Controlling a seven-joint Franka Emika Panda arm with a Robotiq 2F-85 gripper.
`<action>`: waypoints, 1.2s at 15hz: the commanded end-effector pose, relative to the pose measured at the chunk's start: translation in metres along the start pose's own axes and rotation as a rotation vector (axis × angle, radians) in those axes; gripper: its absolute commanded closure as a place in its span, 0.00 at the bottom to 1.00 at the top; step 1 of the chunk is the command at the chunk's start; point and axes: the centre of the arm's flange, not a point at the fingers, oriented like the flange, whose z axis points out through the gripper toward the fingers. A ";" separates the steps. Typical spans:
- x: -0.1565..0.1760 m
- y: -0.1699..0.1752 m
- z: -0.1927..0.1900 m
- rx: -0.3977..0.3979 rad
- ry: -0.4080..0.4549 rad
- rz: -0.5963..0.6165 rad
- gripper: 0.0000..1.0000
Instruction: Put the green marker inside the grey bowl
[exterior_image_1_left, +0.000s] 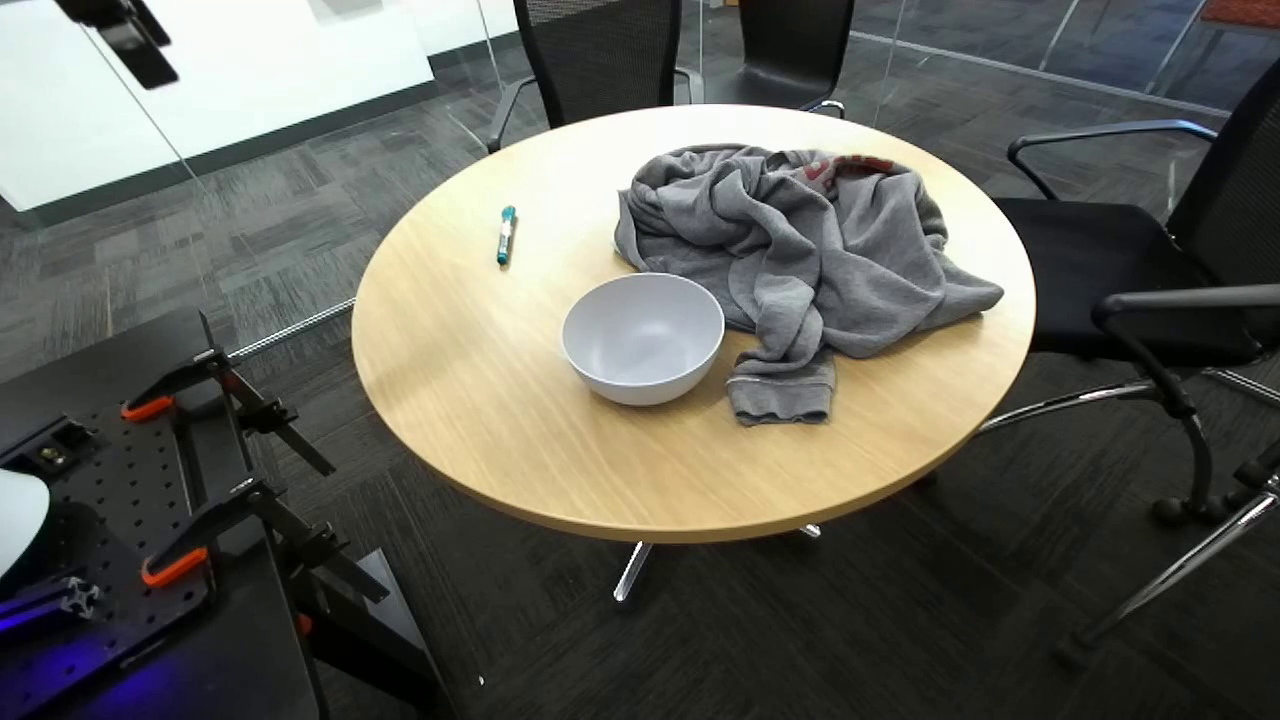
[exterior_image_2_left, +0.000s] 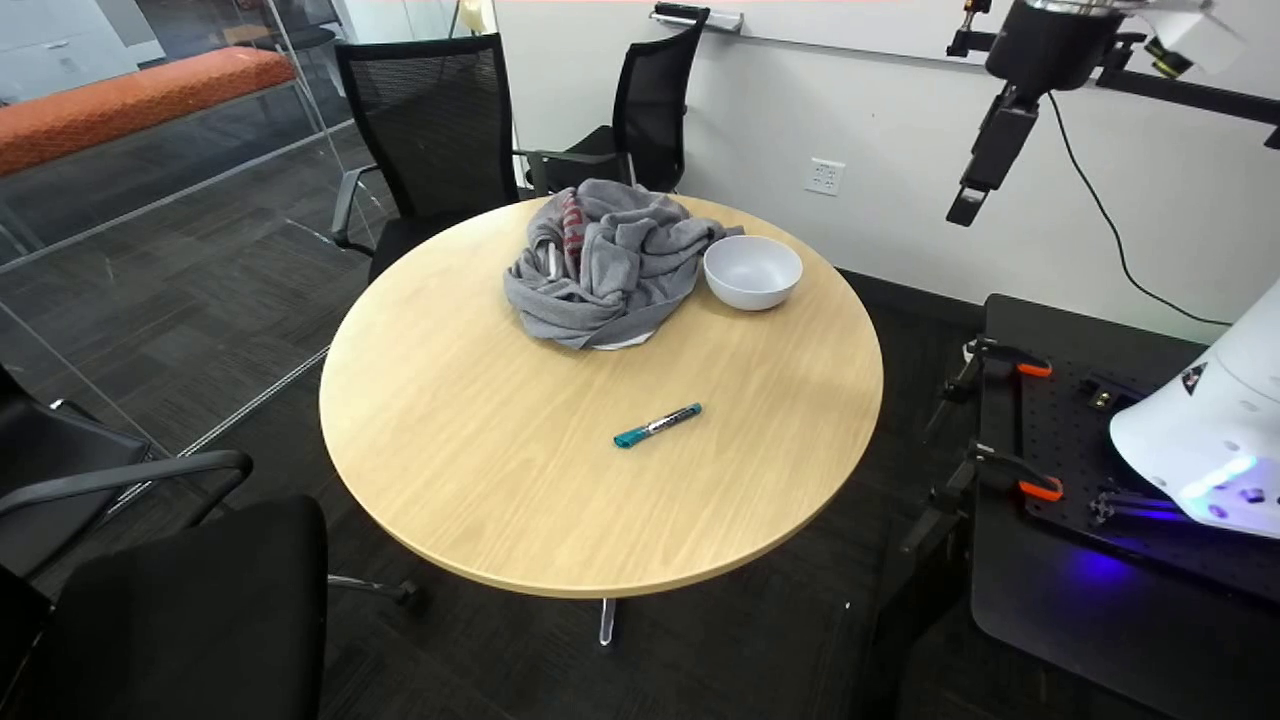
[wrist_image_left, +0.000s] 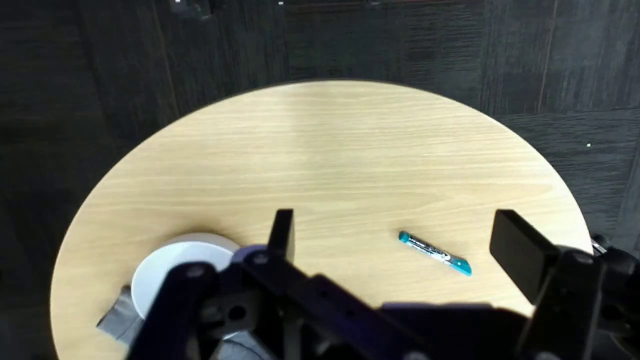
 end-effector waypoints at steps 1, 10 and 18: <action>0.025 0.001 0.027 -0.059 0.050 -0.104 0.00; 0.067 -0.005 0.085 -0.127 0.157 -0.264 0.00; 0.080 -0.026 0.128 -0.081 0.081 -0.444 0.00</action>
